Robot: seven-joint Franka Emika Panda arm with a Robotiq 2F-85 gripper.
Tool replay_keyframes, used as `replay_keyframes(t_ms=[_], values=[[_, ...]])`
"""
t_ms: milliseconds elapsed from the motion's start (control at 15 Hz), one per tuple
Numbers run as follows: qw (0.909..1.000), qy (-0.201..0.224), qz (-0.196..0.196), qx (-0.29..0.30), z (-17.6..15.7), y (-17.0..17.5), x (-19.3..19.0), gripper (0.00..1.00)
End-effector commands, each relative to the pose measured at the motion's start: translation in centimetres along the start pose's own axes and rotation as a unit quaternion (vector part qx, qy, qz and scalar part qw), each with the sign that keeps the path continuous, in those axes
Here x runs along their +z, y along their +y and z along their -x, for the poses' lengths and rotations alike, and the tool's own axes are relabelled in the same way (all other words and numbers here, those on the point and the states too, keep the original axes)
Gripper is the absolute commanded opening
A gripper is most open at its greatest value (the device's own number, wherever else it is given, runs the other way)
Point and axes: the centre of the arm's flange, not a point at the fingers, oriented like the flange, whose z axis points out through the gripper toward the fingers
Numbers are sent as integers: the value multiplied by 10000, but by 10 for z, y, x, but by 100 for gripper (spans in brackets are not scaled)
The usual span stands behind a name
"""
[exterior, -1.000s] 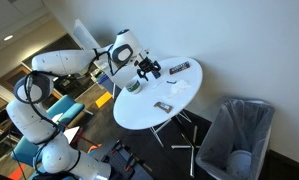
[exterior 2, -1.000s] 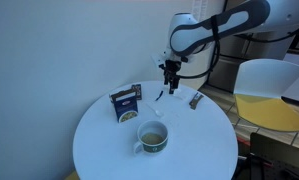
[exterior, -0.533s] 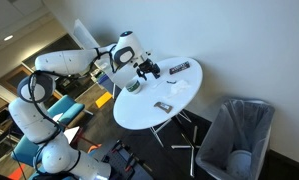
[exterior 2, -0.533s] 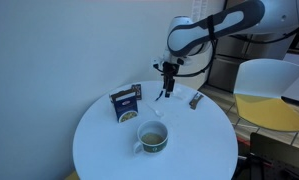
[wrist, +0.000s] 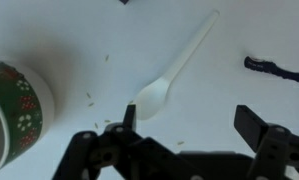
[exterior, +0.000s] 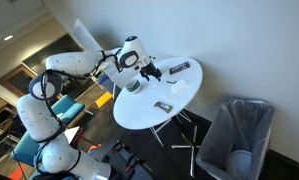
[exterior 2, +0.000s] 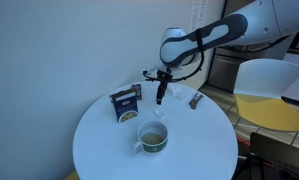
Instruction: Pour the contents of the box into the cup, then mix it with the spoon
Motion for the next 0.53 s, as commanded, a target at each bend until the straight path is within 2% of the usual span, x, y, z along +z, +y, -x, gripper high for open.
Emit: replay_keyframes(t_ms=[0, 267, 467], values=[[9991, -215, -223, 298, 23, 5, 14, 100], [9964, -508, -572, 376, 31, 4, 31, 100], [9950, -573, -674, 454, 32, 7, 43, 100]])
